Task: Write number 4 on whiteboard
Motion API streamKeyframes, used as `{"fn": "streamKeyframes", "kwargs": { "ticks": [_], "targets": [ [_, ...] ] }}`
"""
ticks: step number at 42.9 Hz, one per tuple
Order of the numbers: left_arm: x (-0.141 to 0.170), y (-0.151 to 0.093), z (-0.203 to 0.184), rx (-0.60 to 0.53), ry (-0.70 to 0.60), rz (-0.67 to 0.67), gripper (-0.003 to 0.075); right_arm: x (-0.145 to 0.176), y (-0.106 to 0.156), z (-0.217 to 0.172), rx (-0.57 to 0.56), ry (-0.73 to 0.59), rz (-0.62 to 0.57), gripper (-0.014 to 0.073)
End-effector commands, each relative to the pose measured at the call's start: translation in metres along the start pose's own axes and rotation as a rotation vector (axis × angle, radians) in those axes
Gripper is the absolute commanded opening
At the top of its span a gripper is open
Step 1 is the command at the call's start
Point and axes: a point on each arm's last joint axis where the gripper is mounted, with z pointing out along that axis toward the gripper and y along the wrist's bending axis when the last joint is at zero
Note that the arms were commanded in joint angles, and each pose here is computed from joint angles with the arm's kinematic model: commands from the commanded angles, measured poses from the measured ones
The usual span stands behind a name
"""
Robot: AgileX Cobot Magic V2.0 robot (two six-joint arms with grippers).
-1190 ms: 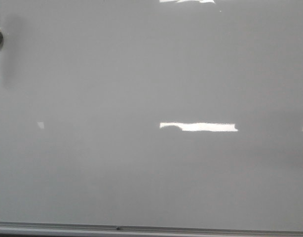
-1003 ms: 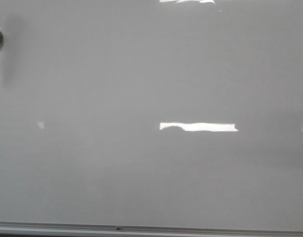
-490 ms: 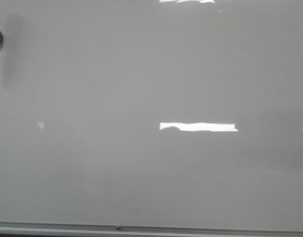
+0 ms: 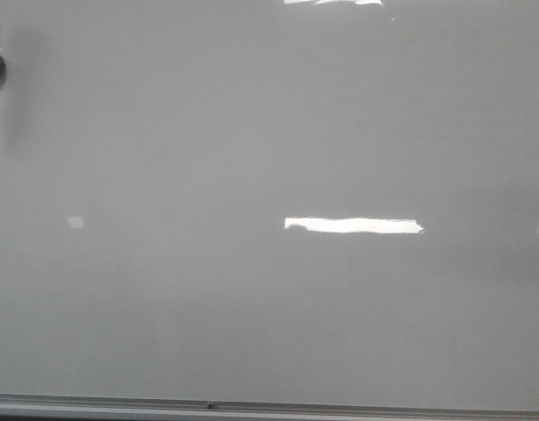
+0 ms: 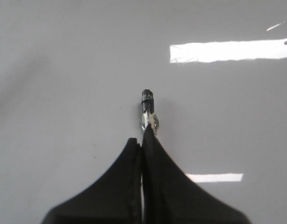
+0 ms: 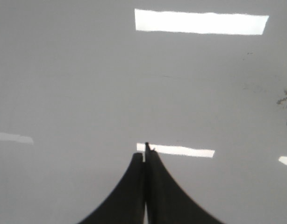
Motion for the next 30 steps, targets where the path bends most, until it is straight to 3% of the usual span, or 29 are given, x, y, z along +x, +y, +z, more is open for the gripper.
{"fn": "streamKeyframes", "kwargs": {
  "ticks": [1,8,18,24,30],
  "targets": [
    [-0.040,0.000,-0.003,-0.004,-0.172,-0.018,-0.0020,-0.042,-0.001,-0.007,0.002,-0.151,0.005,-0.0069],
    [-0.085,0.000,-0.006,0.004,-0.213,-0.019,-0.0020,-0.078,-0.001,-0.012,-0.002,-0.105,0.004,-0.0069],
    [-0.138,-0.003,0.004,0.023,-0.034,-0.016,-0.0020,-0.126,-0.002,-0.005,-0.007,0.006,0.004,-0.0069],
    [-0.150,-0.004,0.019,0.030,0.094,-0.014,-0.0020,-0.144,-0.002,0.005,-0.011,0.097,0.003,-0.0069],
    [-0.144,-0.004,0.036,0.032,0.203,-0.014,-0.0020,-0.140,-0.002,0.020,-0.015,0.230,0.003,-0.0069]
  ]
}}
